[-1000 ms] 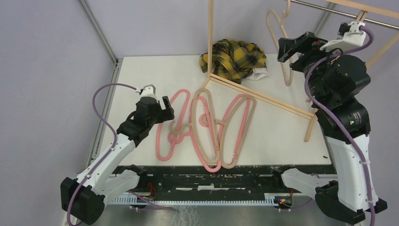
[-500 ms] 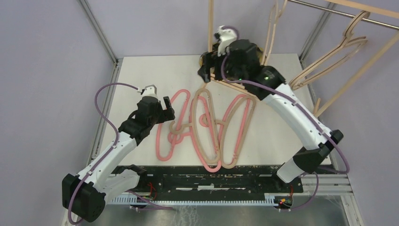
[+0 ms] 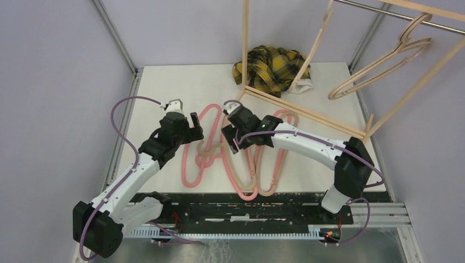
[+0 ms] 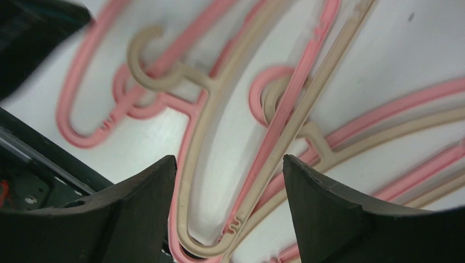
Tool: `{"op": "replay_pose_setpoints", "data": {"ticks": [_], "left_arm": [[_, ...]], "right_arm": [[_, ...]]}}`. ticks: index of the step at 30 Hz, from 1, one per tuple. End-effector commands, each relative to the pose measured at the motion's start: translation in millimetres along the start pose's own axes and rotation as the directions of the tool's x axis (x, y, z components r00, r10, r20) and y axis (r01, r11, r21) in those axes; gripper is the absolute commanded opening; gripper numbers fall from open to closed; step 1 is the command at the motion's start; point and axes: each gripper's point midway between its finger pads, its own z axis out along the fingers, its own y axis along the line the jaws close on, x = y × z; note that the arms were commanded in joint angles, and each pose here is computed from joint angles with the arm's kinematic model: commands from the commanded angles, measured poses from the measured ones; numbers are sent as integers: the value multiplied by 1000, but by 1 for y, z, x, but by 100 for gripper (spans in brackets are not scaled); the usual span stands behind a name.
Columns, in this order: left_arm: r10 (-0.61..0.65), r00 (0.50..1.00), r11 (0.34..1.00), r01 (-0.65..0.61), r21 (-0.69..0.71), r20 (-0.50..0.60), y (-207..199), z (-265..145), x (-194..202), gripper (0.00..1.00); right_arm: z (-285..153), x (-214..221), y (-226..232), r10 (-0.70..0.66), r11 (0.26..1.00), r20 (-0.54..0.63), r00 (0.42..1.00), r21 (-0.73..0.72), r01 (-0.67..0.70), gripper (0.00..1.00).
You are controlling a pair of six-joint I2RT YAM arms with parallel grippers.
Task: Organize the hangers
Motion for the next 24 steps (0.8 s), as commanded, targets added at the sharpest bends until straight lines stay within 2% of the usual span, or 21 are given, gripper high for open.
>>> {"op": "replay_pose_setpoints", "data": {"ticks": [1, 9, 17, 20, 22, 24], "left_arm": [[-17, 999, 999, 18, -26, 41, 1, 0, -15, 99], [-24, 999, 999, 25, -27, 39, 1, -1, -15, 99], [-15, 999, 999, 16, -33, 40, 4, -4, -14, 99], [-17, 999, 999, 19, -32, 44, 5, -4, -13, 99], [-17, 999, 999, 18, -35, 43, 6, -5, -13, 99], [-16, 999, 999, 17, -34, 45, 5, -5, -13, 99]], "right_arm": [[17, 45, 33, -5, 999, -80, 997, -46, 1, 77], [38, 101, 68, -47, 994, -197, 979, -106, 26, 75], [65, 135, 59, -26, 999, -265, 964, -49, 14, 69], [74, 146, 58, -26, 999, -295, 955, -47, 13, 56], [76, 149, 56, -20, 999, -300, 954, -33, 11, 39], [74, 146, 52, -10, 1000, -285, 959, -10, 7, 17]]}}
